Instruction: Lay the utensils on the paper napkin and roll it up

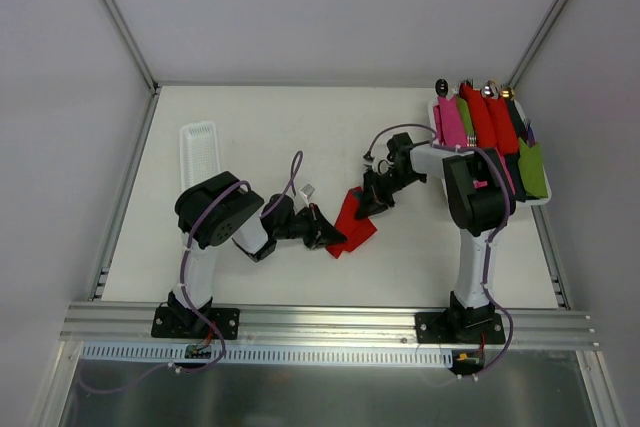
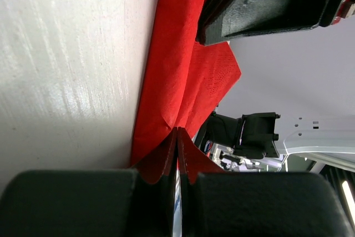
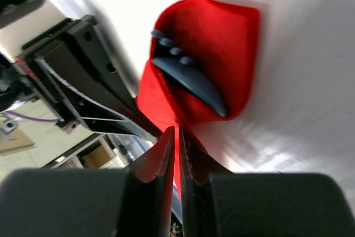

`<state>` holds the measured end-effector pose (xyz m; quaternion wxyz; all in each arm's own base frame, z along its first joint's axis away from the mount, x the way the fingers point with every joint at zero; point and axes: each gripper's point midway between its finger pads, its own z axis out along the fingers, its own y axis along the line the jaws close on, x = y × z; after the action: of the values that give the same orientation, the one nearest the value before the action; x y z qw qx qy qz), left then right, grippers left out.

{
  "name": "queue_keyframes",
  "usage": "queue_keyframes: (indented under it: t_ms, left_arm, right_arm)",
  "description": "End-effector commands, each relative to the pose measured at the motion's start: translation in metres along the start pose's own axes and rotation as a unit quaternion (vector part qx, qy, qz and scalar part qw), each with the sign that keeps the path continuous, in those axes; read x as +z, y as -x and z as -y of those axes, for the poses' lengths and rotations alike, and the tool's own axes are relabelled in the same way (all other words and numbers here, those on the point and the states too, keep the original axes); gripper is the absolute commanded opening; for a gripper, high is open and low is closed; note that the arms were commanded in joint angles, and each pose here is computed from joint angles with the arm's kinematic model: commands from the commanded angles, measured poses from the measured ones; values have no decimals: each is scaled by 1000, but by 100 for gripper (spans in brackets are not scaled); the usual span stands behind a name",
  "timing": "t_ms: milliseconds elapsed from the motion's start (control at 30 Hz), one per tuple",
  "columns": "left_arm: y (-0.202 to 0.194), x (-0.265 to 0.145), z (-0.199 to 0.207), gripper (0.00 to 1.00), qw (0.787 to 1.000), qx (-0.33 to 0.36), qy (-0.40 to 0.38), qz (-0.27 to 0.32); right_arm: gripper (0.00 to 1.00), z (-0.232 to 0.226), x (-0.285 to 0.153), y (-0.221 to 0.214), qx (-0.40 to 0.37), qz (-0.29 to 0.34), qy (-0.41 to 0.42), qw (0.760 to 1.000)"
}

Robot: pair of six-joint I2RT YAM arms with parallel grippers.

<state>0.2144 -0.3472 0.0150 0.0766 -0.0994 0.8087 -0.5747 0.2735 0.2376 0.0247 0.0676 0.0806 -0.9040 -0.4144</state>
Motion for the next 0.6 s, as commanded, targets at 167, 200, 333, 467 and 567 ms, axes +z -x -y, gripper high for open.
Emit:
queue_keyframes:
  t_ms: [167,200,333,467,567]
  left_arm:
    - [-2,-6,-54,0,995,-56,74,23]
    - [-3,-7,-57,0,995,-64,77,24]
    - [-4,-7,-59,0,994,-71,72,27]
    - [-3,-8,-58,0,995,-69,72,29]
    - [-2,-8,-58,0,995,-66,73,31]
  right_arm:
    - [10,38,-15,-7,-14,-12,-103,995]
    - [11,40,-17,-6,-19,-12,-110,994]
    - [15,33,-24,-3,-32,0,-117,993]
    - [22,15,-29,6,-29,25,-92,995]
    - [31,1,-35,15,-26,54,-86,994]
